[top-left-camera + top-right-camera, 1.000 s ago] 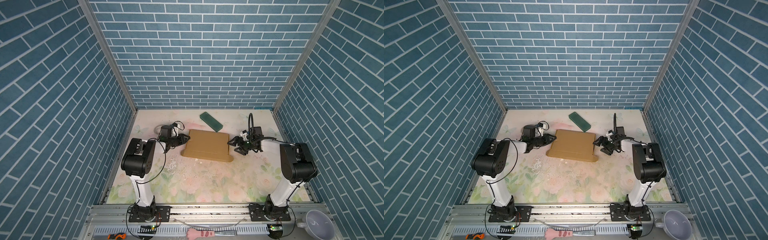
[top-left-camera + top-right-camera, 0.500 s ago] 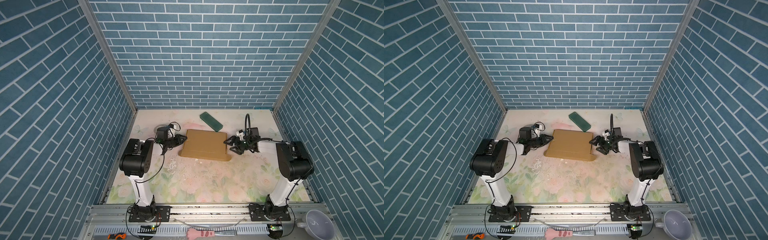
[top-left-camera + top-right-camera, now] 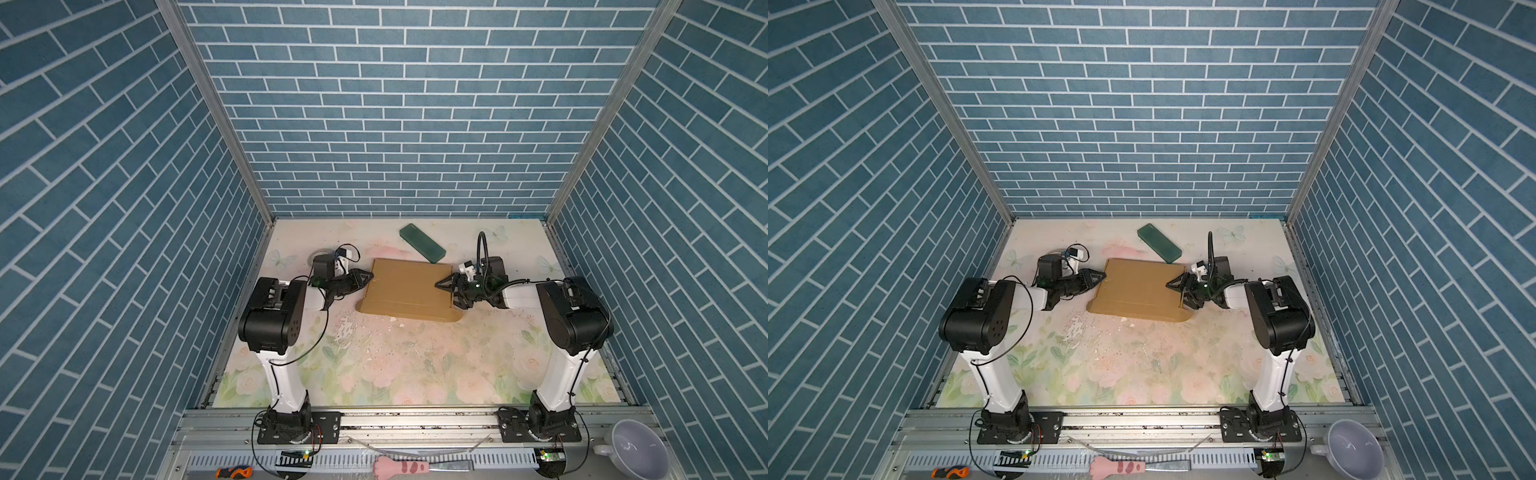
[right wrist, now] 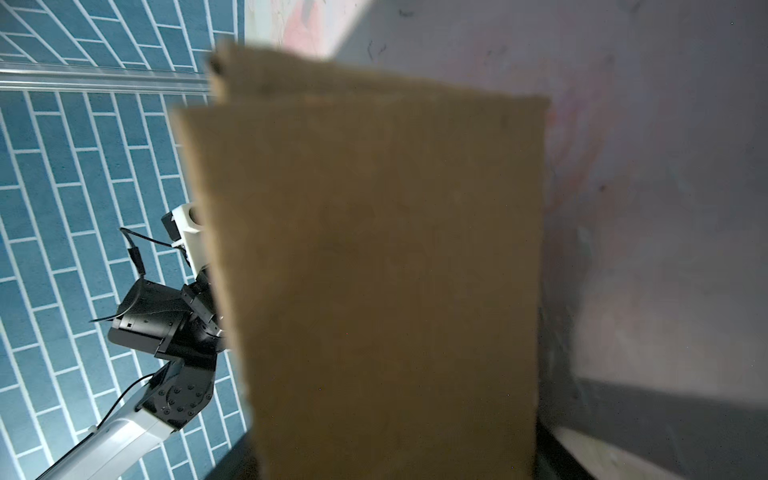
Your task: Fold the paper box
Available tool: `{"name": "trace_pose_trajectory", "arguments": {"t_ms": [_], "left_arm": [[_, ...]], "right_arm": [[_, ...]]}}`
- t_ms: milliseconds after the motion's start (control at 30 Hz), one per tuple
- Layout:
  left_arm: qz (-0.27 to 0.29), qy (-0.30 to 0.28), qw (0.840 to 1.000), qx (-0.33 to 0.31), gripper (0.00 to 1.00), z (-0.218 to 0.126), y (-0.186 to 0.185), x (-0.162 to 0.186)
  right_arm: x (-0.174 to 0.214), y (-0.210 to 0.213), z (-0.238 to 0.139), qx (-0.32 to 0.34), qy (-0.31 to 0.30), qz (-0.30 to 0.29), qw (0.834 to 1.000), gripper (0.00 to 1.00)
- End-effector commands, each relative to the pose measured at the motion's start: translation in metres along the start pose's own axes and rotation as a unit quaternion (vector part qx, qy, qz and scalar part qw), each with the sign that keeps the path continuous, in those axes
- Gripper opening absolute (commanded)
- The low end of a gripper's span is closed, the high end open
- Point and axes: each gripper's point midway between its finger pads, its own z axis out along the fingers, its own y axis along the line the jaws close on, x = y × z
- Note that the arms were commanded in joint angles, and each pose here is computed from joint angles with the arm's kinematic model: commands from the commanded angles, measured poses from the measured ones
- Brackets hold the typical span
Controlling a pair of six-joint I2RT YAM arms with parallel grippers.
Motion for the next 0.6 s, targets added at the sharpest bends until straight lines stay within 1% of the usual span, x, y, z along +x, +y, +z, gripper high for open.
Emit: {"name": "trace_pose_trajectory", "arguments": {"t_ms": [0, 100, 200, 267, 367, 433, 500, 567], "left_arm": [[-0.080, 0.055, 0.990, -0.099, 0.33, -0.006, 0.056, 0.052], [-0.077, 0.034, 0.993, -0.081, 0.39, -0.009, 0.042, 0.037], [-0.066, -0.011, 0.996, -0.061, 0.46, -0.018, 0.018, 0.010], [-0.040, -0.053, 0.996, -0.051, 0.51, -0.030, -0.003, -0.014], [0.005, -0.117, 0.992, -0.046, 0.56, -0.057, -0.037, -0.048], [0.035, -0.135, 0.988, -0.065, 0.57, -0.076, -0.053, -0.061], [0.073, -0.132, 0.983, -0.102, 0.58, -0.094, -0.064, -0.066], [0.162, -0.135, 0.966, -0.147, 0.59, -0.113, -0.084, -0.068]], "right_arm": [[0.006, 0.004, 0.004, -0.022, 0.004, 0.036, 0.999, 0.69], [0.002, 0.014, 0.002, -0.035, -0.004, 0.038, 0.999, 0.61], [0.000, 0.018, 0.000, -0.038, -0.010, 0.045, 0.998, 0.56], [-0.001, 0.020, -0.002, -0.042, -0.016, 0.050, 0.998, 0.54], [-0.004, 0.028, -0.006, -0.054, -0.024, 0.058, 0.997, 0.50], [-0.006, 0.037, -0.011, -0.068, -0.029, 0.060, 0.995, 0.48], [-0.008, 0.047, -0.016, -0.080, -0.035, 0.061, 0.994, 0.47], [-0.009, 0.057, -0.022, -0.089, -0.038, 0.059, 0.994, 0.45]]}}
